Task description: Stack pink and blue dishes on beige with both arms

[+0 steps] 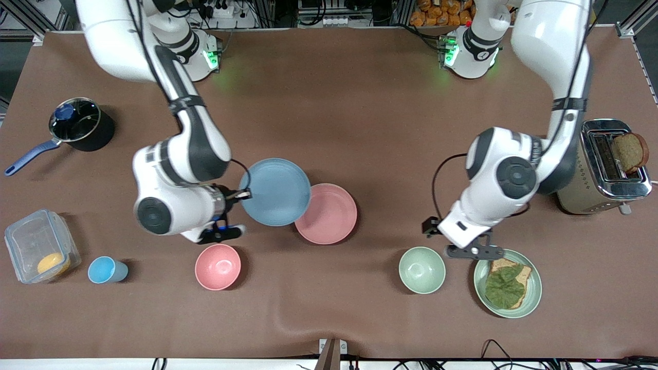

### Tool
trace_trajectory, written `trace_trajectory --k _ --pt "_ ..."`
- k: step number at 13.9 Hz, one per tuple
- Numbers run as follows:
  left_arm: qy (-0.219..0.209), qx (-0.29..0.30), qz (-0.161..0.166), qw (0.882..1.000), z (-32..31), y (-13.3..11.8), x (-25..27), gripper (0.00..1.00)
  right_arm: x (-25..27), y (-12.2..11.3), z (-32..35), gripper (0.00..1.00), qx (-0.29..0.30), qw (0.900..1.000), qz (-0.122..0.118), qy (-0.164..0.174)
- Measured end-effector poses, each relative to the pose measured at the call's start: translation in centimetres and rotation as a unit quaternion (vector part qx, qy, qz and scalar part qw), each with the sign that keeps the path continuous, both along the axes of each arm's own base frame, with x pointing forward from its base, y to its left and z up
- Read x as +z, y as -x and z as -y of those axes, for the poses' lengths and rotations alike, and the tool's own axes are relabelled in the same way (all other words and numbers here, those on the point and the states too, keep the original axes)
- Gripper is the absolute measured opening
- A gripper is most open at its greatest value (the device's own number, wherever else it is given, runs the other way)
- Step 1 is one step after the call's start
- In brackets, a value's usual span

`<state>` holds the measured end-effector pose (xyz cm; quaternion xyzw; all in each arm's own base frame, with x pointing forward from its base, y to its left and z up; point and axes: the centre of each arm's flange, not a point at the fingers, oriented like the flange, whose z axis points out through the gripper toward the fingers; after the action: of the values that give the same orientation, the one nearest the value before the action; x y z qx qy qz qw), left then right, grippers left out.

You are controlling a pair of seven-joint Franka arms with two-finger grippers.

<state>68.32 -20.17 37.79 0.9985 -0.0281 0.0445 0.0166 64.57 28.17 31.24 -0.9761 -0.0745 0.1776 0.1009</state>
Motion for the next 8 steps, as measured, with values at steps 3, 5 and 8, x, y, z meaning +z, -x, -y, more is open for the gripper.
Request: trace_trajectory --k 3,5,8 --pt "-0.009 -0.002 -0.019 1.0 -4.6 1.2 6.6 1.0 -2.4 0.5 -5.2 0.04 -0.032 0.999 0.031 -0.018" --pt "-0.014 -0.009 -0.028 0.999 -6.9 2.9 11.2 1.0 -3.6 1.0 -6.9 0.04 -0.038 0.998 0.035 -0.023" --pt "-0.017 -0.017 -0.031 0.999 -11.2 4.9 16.1 1.0 -5.0 1.2 -7.8 0.04 -0.04 0.998 0.042 -0.024"
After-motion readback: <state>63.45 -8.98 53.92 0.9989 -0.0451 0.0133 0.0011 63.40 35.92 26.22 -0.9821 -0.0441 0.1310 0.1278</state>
